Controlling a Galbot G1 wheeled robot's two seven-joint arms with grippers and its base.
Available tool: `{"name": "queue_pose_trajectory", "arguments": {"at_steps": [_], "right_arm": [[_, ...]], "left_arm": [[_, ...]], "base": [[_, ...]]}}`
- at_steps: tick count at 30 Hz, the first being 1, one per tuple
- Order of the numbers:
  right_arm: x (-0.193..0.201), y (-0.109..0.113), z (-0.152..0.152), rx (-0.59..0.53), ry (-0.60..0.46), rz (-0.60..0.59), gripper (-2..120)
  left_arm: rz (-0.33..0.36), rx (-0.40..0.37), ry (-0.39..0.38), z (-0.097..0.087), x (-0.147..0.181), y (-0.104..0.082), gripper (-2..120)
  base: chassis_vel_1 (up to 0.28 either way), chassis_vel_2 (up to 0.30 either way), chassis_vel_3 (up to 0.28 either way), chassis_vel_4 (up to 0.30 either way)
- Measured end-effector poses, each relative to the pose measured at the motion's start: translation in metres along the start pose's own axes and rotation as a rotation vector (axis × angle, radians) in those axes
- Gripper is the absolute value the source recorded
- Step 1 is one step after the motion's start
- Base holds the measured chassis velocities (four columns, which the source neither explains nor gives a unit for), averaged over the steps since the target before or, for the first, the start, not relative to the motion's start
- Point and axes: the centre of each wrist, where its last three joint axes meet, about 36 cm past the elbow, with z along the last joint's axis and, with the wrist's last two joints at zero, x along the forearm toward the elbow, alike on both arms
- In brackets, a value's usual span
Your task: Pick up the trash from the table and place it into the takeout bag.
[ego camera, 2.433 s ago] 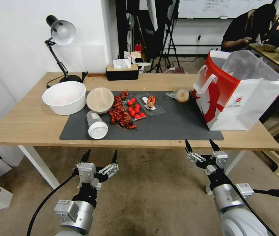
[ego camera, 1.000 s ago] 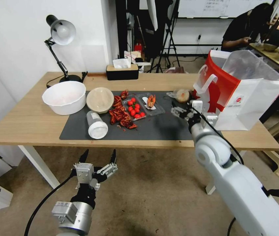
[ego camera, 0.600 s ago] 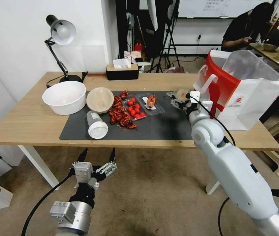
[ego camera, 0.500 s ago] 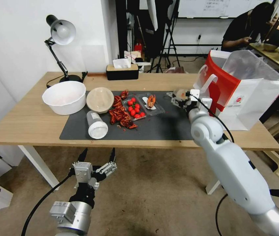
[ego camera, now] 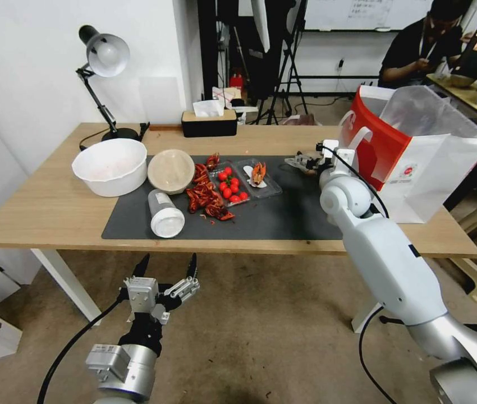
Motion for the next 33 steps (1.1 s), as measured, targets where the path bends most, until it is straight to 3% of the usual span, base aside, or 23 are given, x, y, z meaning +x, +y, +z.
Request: {"name": "queue_pose_trajectory", "arguments": {"at_steps": [33], "right_arm": [[-0.061, 0.018, -0.022, 0.038, 0.098, 0.076, 100]], "left_arm": [[-0.003, 0.001, -0.008, 0.004, 0.0, 0.002, 100]], "base": [[0.0, 0.0, 0.0, 0.0]]}}
